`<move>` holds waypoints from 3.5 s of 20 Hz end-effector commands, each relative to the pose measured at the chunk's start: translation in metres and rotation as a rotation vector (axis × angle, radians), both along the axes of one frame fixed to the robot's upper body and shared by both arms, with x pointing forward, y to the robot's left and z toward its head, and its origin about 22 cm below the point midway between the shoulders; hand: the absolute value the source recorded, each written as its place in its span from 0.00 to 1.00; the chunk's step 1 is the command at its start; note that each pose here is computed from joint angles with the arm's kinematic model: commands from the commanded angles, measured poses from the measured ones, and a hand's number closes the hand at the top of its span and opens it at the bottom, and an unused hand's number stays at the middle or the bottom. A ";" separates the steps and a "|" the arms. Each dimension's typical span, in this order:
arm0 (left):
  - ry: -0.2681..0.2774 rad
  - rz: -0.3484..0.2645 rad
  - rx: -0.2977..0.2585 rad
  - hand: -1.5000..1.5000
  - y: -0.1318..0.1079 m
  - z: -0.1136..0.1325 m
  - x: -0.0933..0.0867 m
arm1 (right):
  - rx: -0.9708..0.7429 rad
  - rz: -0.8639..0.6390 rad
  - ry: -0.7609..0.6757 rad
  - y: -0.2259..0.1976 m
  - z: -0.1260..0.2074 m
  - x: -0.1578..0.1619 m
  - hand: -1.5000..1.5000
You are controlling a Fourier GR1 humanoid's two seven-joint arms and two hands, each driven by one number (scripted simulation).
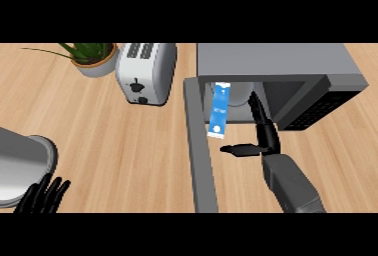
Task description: Pick up the milk, place it into the microwave and close the microwave
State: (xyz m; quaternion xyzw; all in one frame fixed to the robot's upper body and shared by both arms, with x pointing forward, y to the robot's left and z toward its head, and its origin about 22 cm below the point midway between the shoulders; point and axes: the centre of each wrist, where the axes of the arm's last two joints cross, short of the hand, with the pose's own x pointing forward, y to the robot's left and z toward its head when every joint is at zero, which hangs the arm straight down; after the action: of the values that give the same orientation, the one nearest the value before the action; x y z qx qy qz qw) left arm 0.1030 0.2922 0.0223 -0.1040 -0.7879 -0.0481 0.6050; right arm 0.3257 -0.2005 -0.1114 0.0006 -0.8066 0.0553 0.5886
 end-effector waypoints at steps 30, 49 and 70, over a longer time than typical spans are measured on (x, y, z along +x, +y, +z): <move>-0.125 -0.369 0.435 1.00 -0.208 -0.008 0.153 | 0.116 -0.065 -0.138 -0.126 0.086 -0.142 0.00; 0.057 -0.418 0.431 0.00 -0.283 -0.023 0.182 | 0.158 0.219 -0.239 -0.134 0.169 -0.107 0.00; -0.085 -0.255 0.246 1.00 -0.304 0.061 0.252 | 0.128 0.452 -0.309 -0.126 0.225 -0.090 0.00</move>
State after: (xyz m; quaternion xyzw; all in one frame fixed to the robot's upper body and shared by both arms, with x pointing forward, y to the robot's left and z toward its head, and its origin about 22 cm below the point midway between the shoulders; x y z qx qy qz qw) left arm 0.3439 -0.0094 0.0704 -0.1375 -0.7703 -0.2361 0.5761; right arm 0.2345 -0.3236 0.1061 0.2031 -0.8718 0.1197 0.4293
